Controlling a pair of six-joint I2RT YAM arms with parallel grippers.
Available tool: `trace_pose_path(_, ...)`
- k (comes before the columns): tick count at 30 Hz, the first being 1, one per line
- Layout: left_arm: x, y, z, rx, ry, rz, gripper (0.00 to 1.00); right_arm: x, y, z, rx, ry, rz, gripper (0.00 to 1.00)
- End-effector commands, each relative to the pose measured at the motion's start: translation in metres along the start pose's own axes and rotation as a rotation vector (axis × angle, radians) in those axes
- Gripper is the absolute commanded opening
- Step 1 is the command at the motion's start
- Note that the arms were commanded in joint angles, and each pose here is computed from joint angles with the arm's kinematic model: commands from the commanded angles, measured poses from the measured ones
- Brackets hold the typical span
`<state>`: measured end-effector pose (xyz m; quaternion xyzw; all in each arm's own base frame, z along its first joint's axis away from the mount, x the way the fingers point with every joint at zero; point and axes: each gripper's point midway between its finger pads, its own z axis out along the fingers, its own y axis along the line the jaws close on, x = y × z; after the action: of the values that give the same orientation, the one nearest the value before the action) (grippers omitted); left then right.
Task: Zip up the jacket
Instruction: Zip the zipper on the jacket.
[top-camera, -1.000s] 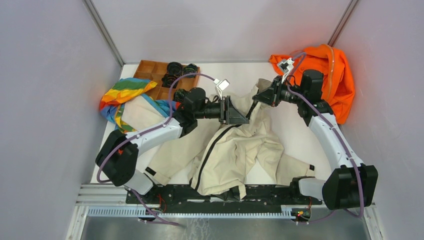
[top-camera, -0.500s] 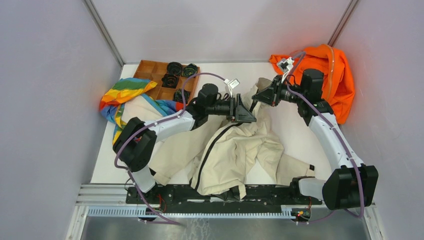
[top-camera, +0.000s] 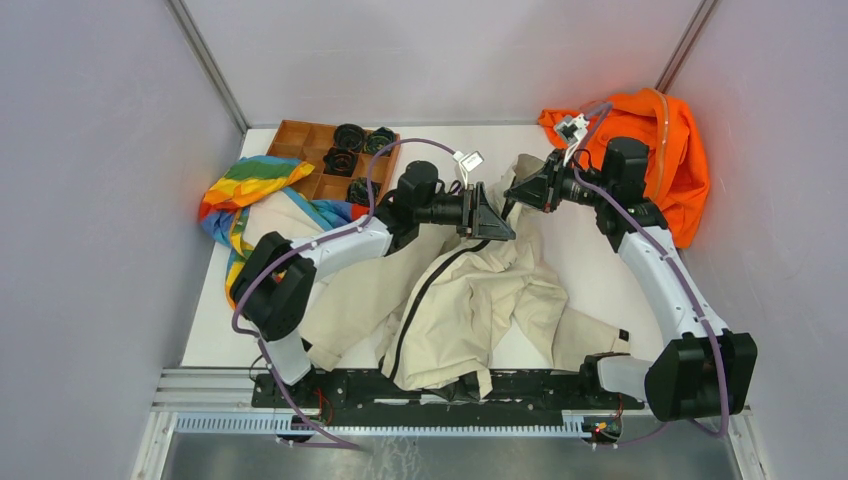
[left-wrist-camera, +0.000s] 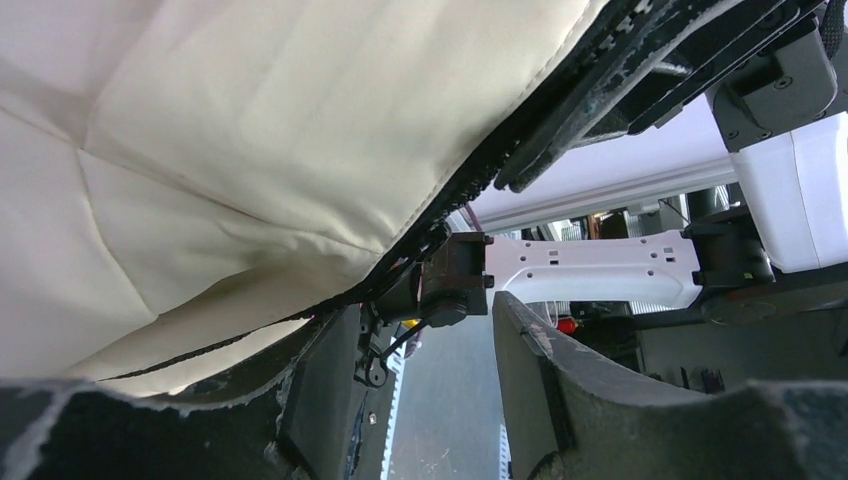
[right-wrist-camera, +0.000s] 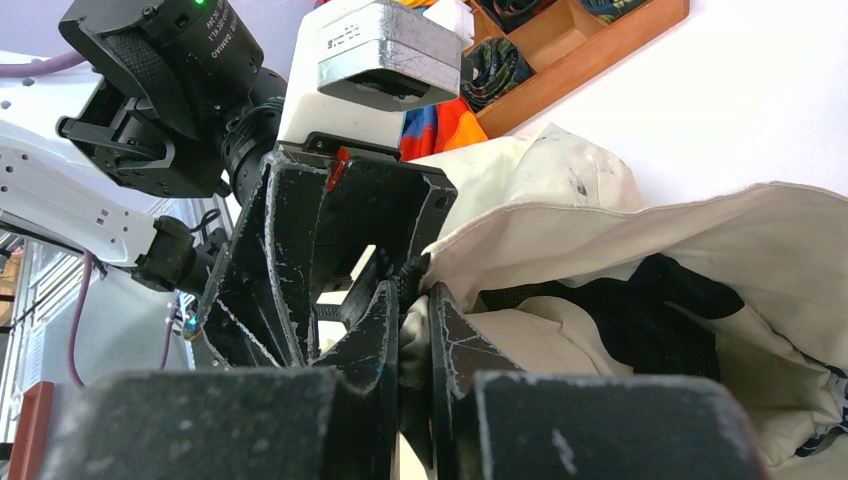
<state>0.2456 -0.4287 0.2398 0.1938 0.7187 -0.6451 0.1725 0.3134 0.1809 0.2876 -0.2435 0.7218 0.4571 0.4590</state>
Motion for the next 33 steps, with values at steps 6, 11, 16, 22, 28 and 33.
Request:
trace_pose_path(6, 0.003, -0.002, -0.027, -0.065, -0.03, 0.094, 0.65, -0.03, 0.024, -0.005, -0.06, -0.048, -0.123, 0.0)
trace_pose_path(11, 0.007, 0.004, -0.027, -0.081, -0.016, 0.073, 0.68, -0.033, 0.025, -0.004, -0.068, -0.052, -0.119, 0.0)
trace_pose_path(16, -0.003, -0.002, -0.017, -0.02, -0.042, 0.06, 0.71, -0.037, 0.031, -0.004, -0.089, -0.065, -0.117, 0.0)
trace_pose_path(22, -0.016, -0.002, -0.005, 0.007, -0.062, 0.095, 0.72, -0.043, 0.042, -0.004, -0.125, -0.093, -0.102, 0.0)
trace_pose_path(28, -0.028, -0.014, -0.002, 0.065, -0.123, 0.2, 0.73, -0.042, 0.045, -0.005, -0.137, -0.091, -0.1, 0.0)
trace_pose_path(33, -0.04, -0.036, -0.006, 0.143, -0.176, 0.272, 0.73, -0.041, 0.046, -0.005, -0.139, -0.089, -0.106, 0.0)
